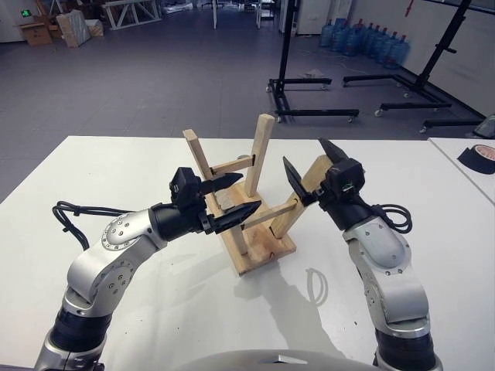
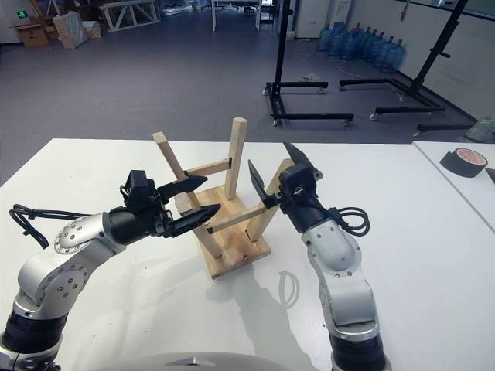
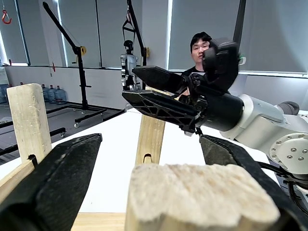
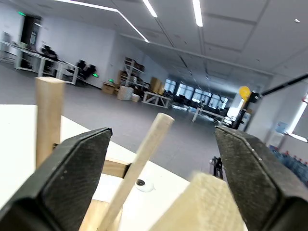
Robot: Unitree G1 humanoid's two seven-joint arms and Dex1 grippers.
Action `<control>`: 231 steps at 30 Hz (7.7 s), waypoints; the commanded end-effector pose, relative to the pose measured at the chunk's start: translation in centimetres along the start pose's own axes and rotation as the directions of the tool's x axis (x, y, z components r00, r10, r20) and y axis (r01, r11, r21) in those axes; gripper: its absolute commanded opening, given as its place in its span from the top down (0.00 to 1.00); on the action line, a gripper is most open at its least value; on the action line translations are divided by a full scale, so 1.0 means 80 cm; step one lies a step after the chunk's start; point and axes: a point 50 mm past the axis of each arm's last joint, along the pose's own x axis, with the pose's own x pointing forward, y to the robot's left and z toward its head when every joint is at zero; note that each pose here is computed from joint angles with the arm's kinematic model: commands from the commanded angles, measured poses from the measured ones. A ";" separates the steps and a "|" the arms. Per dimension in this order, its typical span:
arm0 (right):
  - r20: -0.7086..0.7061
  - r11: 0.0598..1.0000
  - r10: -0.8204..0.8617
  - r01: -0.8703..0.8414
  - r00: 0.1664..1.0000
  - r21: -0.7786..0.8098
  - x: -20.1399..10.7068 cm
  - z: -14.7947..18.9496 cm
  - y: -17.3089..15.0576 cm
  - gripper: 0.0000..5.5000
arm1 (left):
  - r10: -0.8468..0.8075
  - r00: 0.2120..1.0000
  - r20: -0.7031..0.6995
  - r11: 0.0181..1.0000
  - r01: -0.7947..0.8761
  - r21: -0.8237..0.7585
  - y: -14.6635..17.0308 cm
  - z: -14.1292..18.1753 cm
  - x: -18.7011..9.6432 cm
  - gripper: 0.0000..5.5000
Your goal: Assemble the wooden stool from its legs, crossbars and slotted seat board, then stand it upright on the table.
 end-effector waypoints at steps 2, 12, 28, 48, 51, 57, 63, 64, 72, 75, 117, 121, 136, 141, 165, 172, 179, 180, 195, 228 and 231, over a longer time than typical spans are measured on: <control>0.071 0.998 0.005 -0.001 0.997 -0.064 0.009 0.018 -0.010 0.29 | 0.011 1.000 -0.023 1.000 -0.011 0.010 0.004 -0.001 -0.003 0.33; 0.004 0.993 0.040 -0.040 0.999 0.110 0.028 -0.008 -0.006 0.29 | -0.002 1.000 -0.018 1.000 0.002 0.019 0.004 0.000 0.003 0.33; 0.020 0.938 0.337 -0.338 0.941 0.071 0.017 -0.001 0.048 0.29 | -0.018 0.996 -0.092 0.999 0.020 0.030 0.004 -0.017 0.013 0.33; -0.069 0.713 0.631 -0.543 0.773 0.443 0.017 -0.032 0.092 0.29 | -0.072 0.992 -0.108 0.996 0.067 -0.053 0.008 -0.039 0.029 0.33; -0.101 0.763 0.577 -0.490 0.811 0.421 0.019 -0.043 0.080 0.29 | -0.070 0.994 -0.085 0.997 0.066 -0.051 0.009 -0.034 0.026 0.33; -0.121 0.853 0.469 -0.414 0.875 0.319 0.026 -0.059 0.036 0.29 | -0.123 0.991 -0.044 0.992 0.123 -0.010 0.001 -0.018 0.025 0.33; -0.094 0.883 0.426 -0.391 0.900 0.260 0.033 -0.059 0.022 0.29 | -0.146 0.989 0.002 0.989 0.146 0.006 -0.003 -0.004 0.021 0.33; -0.082 0.887 0.418 -0.388 0.905 0.249 0.035 -0.056 0.021 0.29 | -0.143 0.990 0.004 0.990 0.143 0.009 -0.002 -0.002 0.020 0.33; -0.103 0.927 0.374 -0.368 0.922 0.072 0.044 -0.056 0.001 0.29 | -0.160 0.986 0.043 0.987 0.159 0.019 -0.005 0.011 0.007 0.33; -0.169 0.914 0.391 -0.403 0.905 -0.039 0.042 -0.070 -0.007 0.29 | -0.204 0.970 0.134 0.979 0.204 0.014 -0.011 0.027 -0.001 0.33; 0.095 0.777 0.498 -0.492 0.862 0.393 -0.008 0.008 -0.039 0.29 | -0.137 0.947 0.289 0.982 0.169 -0.087 -0.005 0.047 -0.031 0.33; -0.119 0.719 0.599 -0.467 0.792 0.515 -0.047 -0.063 0.023 0.29 | -0.103 0.957 0.271 0.984 0.139 -0.115 -0.002 0.038 -0.032 0.33; -0.220 0.945 0.267 -0.210 0.938 0.249 0.036 -0.124 0.080 0.29 | -0.125 0.970 0.208 0.980 0.154 -0.129 0.004 0.024 -0.022 0.33; -0.268 0.955 0.263 -0.211 0.927 0.207 0.055 -0.136 0.088 0.41 | -0.111 0.970 0.217 0.985 0.137 -0.108 0.003 0.022 -0.022 0.33; -0.001 0.490 0.710 -0.493 0.704 0.719 -0.011 -0.089 0.012 0.81 | -0.128 0.963 0.238 0.987 0.148 -0.067 -0.004 0.028 -0.021 0.33; 0.135 0.054 0.893 -0.401 0.430 0.915 -0.045 -0.067 -0.017 0.81 | -0.196 0.954 0.228 0.977 0.209 -0.033 -0.034 0.034 -0.013 0.33; 0.053 0.007 0.940 -0.175 0.337 0.985 -0.037 -0.078 -0.029 0.82 | -0.220 0.944 0.248 0.970 0.238 -0.047 -0.061 0.039 -0.007 0.33; 0.037 0.010 0.949 -0.148 0.313 0.989 -0.038 -0.080 -0.030 0.82 | -0.215 0.946 0.244 0.970 0.235 -0.058 -0.063 0.036 -0.007 0.33; -0.087 0.128 0.857 -0.047 0.507 0.991 -0.016 -0.094 -0.073 0.44 | -0.096 0.966 0.240 0.989 0.119 -0.083 -0.034 0.021 -0.010 0.33; -0.378 0.557 0.826 -0.709 0.419 0.433 -0.107 -0.126 -0.032 0.40 | -0.142 0.823 -0.550 0.989 0.135 -0.054 0.017 -0.110 -0.106 0.33; -0.372 0.539 0.837 -0.721 0.401 0.436 -0.107 -0.131 -0.025 0.40 | -0.159 0.819 -0.551 0.987 0.152 -0.060 0.014 -0.113 -0.105 0.33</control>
